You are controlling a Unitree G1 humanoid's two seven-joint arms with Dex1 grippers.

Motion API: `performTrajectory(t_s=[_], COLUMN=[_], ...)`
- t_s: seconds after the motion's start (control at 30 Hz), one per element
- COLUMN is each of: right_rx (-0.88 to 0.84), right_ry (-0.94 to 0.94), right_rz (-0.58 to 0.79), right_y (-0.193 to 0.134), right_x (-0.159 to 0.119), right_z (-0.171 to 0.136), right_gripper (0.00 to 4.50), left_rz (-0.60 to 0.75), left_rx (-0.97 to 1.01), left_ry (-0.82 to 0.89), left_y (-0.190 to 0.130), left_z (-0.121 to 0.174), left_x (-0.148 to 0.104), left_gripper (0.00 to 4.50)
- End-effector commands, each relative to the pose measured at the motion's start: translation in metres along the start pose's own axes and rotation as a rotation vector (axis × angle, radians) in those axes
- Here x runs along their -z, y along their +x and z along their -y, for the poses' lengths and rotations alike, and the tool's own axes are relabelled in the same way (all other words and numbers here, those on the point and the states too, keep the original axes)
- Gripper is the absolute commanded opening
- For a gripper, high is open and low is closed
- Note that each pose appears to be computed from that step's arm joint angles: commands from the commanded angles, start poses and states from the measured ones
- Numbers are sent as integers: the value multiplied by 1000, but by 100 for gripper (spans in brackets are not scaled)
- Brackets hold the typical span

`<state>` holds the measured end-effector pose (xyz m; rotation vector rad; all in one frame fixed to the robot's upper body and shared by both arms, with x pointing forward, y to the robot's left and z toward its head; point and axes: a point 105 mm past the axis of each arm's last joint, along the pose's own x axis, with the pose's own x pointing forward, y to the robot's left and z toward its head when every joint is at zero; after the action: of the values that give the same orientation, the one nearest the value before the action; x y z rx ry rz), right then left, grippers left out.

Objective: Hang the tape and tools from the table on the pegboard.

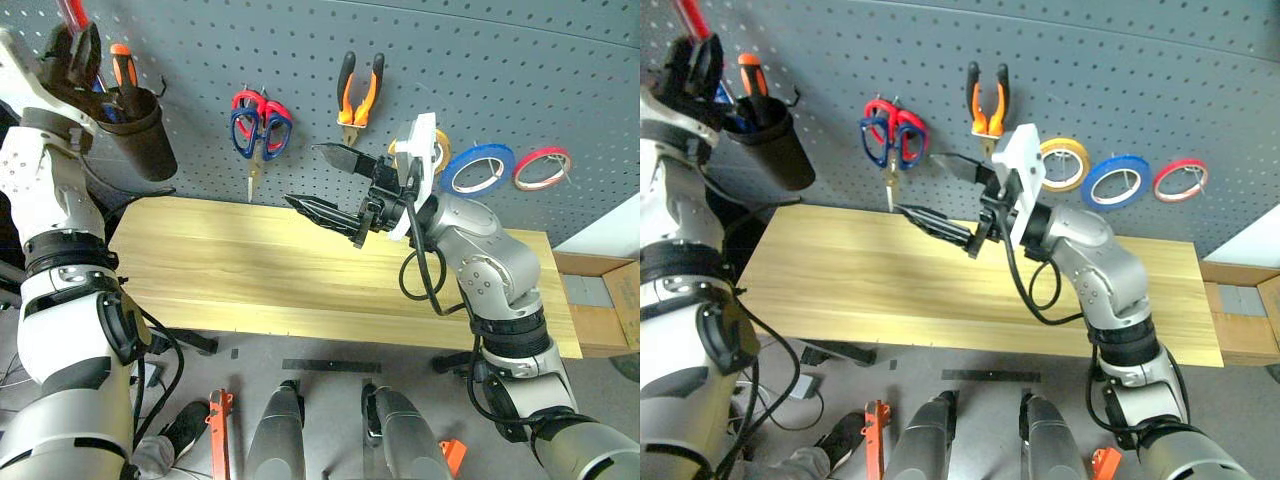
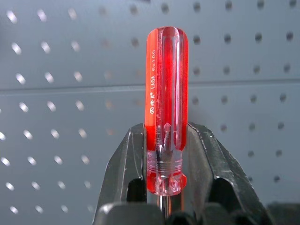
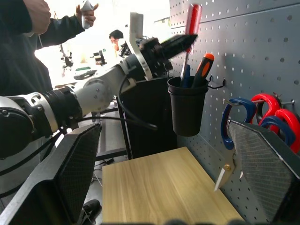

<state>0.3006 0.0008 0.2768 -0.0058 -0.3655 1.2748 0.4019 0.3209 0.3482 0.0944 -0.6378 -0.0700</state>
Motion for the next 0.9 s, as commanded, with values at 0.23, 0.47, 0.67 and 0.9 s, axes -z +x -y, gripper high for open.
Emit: performTrajectory(t_s=[0.23, 0.47, 0.67, 0.9], right_rx=[-11, -10, 10, 224], right_ry=[-29, -27, 12, 77], right_rz=[26, -17, -65, -114], right_y=[-2, -12, -37, -74], right_x=[-9, 1, 14, 51], right_z=[-4, 6, 18, 45], right_gripper=[450, 450, 450, 450], left_rz=[59, 126, 46, -273], left_rx=[85, 168, 602, 521], left_ry=[-59, -40, -238, -337], left_y=[-4, -29, -78, -137], left_z=[7, 26, 119, 122], left_x=[-15, -38, -59, 3], left_gripper=[314, 447, 447, 447])
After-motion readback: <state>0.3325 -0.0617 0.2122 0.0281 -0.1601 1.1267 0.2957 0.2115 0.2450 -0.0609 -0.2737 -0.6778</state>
